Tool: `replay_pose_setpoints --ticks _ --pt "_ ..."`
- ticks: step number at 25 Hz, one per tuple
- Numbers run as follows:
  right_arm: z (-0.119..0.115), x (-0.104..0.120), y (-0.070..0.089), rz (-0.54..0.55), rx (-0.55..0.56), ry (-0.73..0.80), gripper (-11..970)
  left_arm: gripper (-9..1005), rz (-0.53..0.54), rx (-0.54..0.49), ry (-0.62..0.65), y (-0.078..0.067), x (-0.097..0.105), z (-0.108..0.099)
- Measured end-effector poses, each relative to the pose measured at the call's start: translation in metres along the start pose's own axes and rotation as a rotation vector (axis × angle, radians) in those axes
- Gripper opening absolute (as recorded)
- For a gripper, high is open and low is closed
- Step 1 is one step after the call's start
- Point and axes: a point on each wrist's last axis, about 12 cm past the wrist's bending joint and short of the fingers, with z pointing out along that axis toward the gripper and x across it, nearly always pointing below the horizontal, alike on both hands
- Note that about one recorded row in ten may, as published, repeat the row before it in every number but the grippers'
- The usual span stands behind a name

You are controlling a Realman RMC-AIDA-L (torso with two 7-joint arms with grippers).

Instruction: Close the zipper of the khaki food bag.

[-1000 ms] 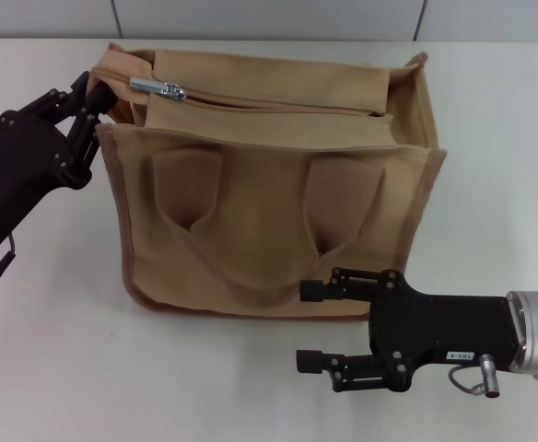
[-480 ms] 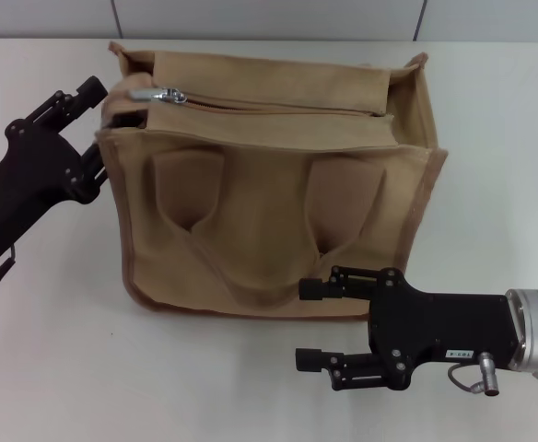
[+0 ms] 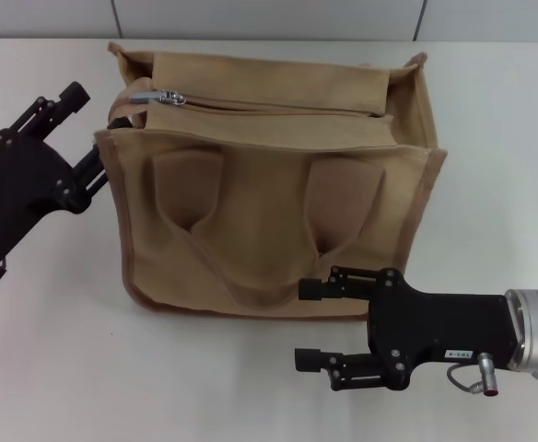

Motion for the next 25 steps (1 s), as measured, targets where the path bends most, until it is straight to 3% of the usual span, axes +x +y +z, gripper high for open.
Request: replay_pose_setpoints --ticks 8,14,24,25 --pt "-0.0005 0.0011 0.0008 0.002 0.003 0.000 769 654 -0.009 -0.019 -0.013 -0.0004 0.0015 0.0070" --pt "0.0004 0.0035 0.0029 -0.009 0.011 -0.015 769 513 0.001 -0.035 -0.036 -0.0031 0.0015 0.0048" --pt "0.0008 0.0033 0.0028 -0.015 0.014 -0.021 769 100 -0.014 -0.020 -0.068 -0.0066 -0.0014 0.0025" --pt "0.0008 0.0030 0.0026 -0.016 0.016 -0.024 769 98 -0.020 -0.017 -0.072 -0.0077 -0.0012 0.0035"
